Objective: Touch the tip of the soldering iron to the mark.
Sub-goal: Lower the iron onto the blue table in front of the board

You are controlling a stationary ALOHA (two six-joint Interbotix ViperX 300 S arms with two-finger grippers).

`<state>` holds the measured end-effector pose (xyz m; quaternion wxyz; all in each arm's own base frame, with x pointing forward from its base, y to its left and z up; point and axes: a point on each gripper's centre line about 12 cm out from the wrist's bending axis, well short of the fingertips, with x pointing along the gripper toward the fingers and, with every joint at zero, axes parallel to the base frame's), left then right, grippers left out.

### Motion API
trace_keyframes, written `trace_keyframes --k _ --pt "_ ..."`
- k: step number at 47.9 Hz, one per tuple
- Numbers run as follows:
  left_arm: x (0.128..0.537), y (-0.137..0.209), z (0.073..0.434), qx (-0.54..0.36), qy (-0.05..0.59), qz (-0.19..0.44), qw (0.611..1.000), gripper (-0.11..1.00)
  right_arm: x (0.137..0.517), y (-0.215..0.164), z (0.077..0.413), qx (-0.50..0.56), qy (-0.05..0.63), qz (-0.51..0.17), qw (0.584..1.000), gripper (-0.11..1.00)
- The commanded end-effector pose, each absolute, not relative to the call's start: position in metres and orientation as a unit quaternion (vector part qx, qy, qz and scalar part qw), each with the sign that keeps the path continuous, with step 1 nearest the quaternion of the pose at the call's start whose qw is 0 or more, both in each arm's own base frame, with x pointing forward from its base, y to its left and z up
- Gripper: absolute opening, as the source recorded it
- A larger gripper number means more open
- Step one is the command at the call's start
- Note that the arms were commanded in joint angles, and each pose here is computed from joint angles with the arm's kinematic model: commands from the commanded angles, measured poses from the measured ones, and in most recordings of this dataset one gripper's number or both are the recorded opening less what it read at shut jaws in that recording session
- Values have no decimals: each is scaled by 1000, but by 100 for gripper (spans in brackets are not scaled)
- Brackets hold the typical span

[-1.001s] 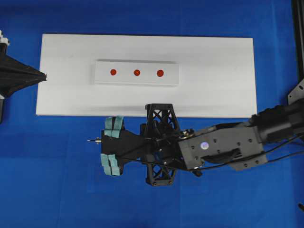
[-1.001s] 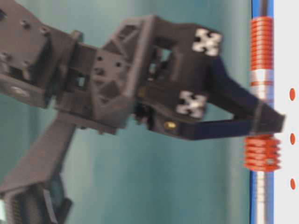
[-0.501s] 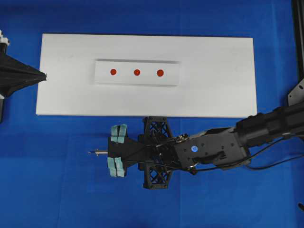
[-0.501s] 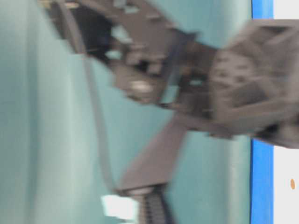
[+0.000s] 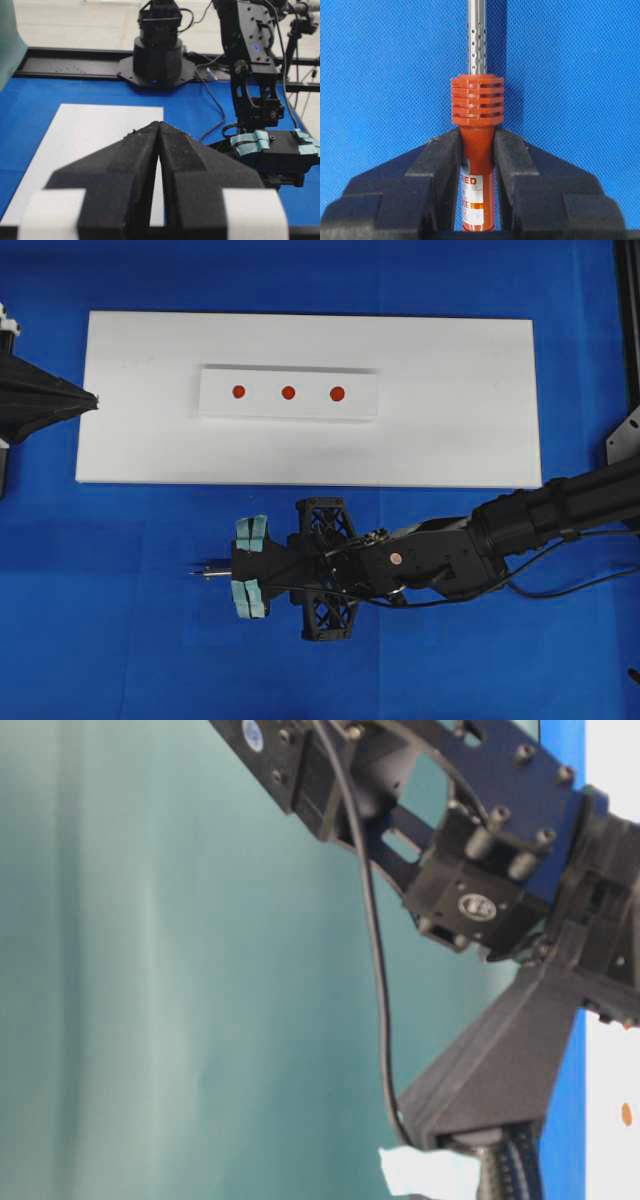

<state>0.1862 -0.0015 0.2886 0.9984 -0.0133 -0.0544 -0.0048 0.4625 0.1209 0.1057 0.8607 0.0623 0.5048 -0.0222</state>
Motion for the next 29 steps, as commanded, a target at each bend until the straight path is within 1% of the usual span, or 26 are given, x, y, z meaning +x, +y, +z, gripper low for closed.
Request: trace_keyframes --k 1,29 --pt "187 -2 293 -13 -60 -5 998 0 465 123 117 68 490 -16 869 6" --pt "187 -2 292 -13 -58 -5 998 0 468 124 120 72 481 -12 874 7"
